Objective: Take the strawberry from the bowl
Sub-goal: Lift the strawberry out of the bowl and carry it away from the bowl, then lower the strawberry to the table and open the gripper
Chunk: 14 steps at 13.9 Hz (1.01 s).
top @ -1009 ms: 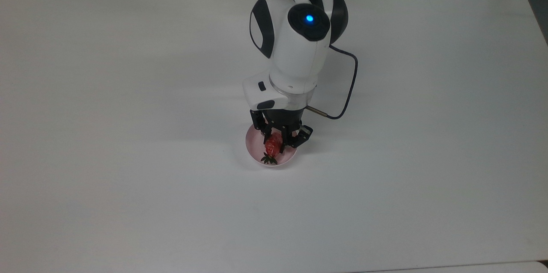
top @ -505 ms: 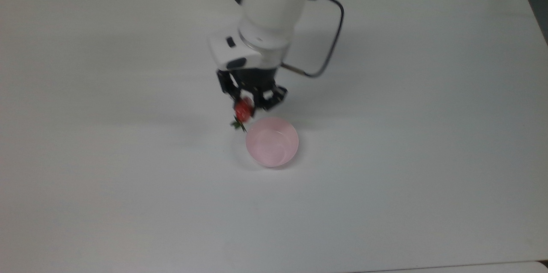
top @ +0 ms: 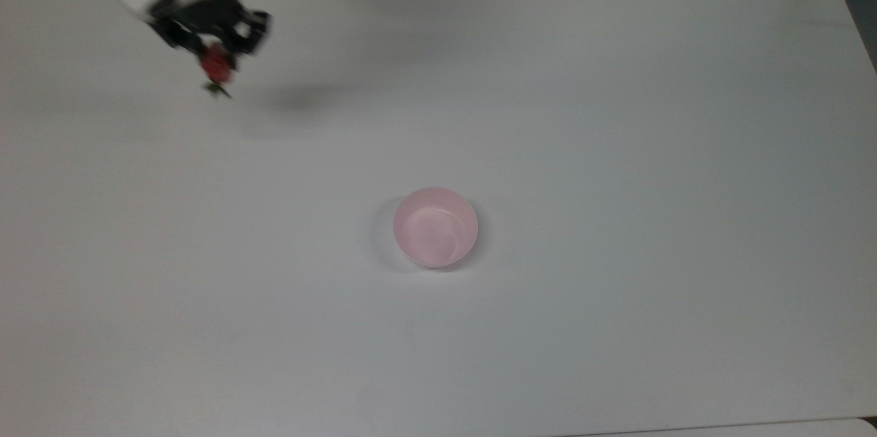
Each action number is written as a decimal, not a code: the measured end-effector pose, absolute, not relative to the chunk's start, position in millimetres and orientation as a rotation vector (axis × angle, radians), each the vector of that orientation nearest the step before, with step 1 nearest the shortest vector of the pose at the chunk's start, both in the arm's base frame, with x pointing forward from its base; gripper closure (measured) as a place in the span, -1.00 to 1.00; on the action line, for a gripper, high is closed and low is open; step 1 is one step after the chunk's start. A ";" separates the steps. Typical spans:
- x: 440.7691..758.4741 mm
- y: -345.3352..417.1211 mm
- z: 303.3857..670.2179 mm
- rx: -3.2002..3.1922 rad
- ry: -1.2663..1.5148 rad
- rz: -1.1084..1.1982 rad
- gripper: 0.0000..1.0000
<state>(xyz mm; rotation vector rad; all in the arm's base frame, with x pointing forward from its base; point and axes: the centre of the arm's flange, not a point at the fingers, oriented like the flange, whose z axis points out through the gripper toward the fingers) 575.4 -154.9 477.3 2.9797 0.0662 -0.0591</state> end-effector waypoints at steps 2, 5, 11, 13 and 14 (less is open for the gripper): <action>543.5 -217.8 476.2 3.050 0.092 -0.070 0.26; 524.3 -254.4 451.4 3.068 0.098 -0.019 0.25; 504.0 -262.5 366.0 3.060 0.068 0.010 0.23; 507.2 -263.0 355.8 3.072 0.045 0.027 0.23; 508.6 -263.3 350.1 3.075 0.038 0.029 0.15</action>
